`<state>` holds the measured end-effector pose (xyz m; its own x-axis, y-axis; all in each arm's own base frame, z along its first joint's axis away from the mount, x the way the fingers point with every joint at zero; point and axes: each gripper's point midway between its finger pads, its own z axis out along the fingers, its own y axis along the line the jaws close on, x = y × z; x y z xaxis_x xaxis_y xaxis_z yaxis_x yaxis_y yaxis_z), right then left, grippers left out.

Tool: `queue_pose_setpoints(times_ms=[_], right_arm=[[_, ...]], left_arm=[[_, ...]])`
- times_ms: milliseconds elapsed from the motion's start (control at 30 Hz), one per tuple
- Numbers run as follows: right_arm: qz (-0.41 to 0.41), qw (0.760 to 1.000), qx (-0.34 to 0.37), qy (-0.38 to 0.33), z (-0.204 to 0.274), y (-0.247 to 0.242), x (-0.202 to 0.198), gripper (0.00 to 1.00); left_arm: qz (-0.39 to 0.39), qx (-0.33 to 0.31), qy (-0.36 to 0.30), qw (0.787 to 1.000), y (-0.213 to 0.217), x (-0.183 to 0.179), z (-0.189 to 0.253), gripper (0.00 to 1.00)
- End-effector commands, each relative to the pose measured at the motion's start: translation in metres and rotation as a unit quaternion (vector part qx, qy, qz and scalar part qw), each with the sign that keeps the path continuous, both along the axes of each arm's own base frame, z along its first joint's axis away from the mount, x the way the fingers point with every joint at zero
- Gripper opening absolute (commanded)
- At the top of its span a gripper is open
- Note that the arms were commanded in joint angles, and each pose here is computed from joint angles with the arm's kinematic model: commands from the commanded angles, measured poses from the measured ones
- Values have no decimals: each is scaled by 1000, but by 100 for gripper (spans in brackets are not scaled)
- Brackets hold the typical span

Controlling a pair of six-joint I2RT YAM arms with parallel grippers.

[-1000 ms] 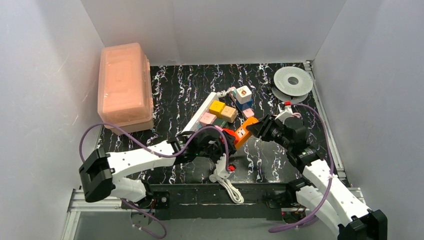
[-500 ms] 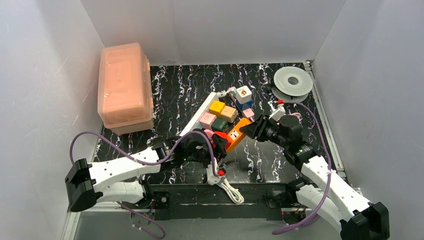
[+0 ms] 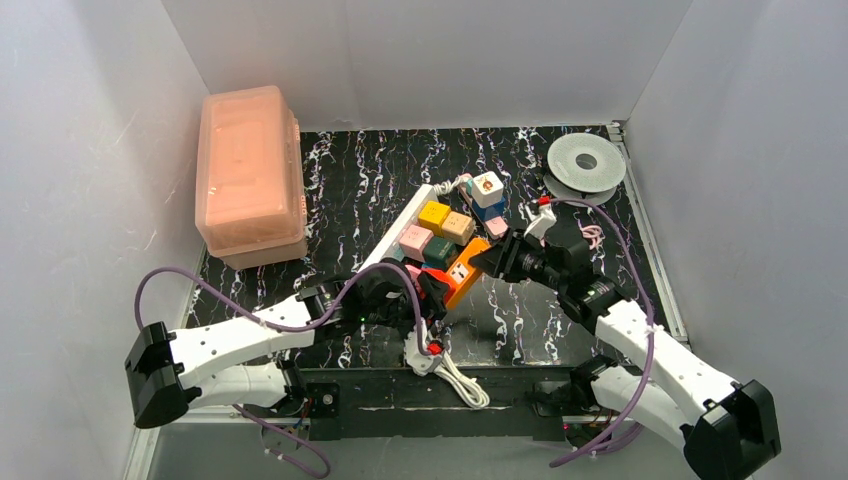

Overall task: Pull the plug off the socket
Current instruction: Remove the plug from the socket, then move the socket to the center of the board.

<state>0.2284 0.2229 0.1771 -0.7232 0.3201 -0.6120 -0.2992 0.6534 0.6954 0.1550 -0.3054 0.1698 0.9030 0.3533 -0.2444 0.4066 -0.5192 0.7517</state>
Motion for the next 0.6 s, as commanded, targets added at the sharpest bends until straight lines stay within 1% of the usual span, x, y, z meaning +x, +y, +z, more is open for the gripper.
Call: queue_pose_setpoints(times_ms=[0, 100, 267, 467, 567], right_arm=[[-127, 967, -219, -24, -51, -69, 35, 1], [-117, 964, -235, -29, -52, -64, 36, 1], [-106, 959, -259, -32, -54, -58, 35, 1], [-147, 960, -238, -28, -50, -68, 36, 1], [-194, 952, -237, -14, -47, -95, 39, 1]], left_arm=[[-72, -45, -5, 996, -15, -24, 44, 6], [-85, -39, -1, 996, -17, -27, 43, 6], [-84, -33, 1, 996, -19, -26, 46, 5], [-62, -36, -8, 997, -3, -25, 48, 6], [-38, -43, -17, 998, 7, -21, 53, 6]])
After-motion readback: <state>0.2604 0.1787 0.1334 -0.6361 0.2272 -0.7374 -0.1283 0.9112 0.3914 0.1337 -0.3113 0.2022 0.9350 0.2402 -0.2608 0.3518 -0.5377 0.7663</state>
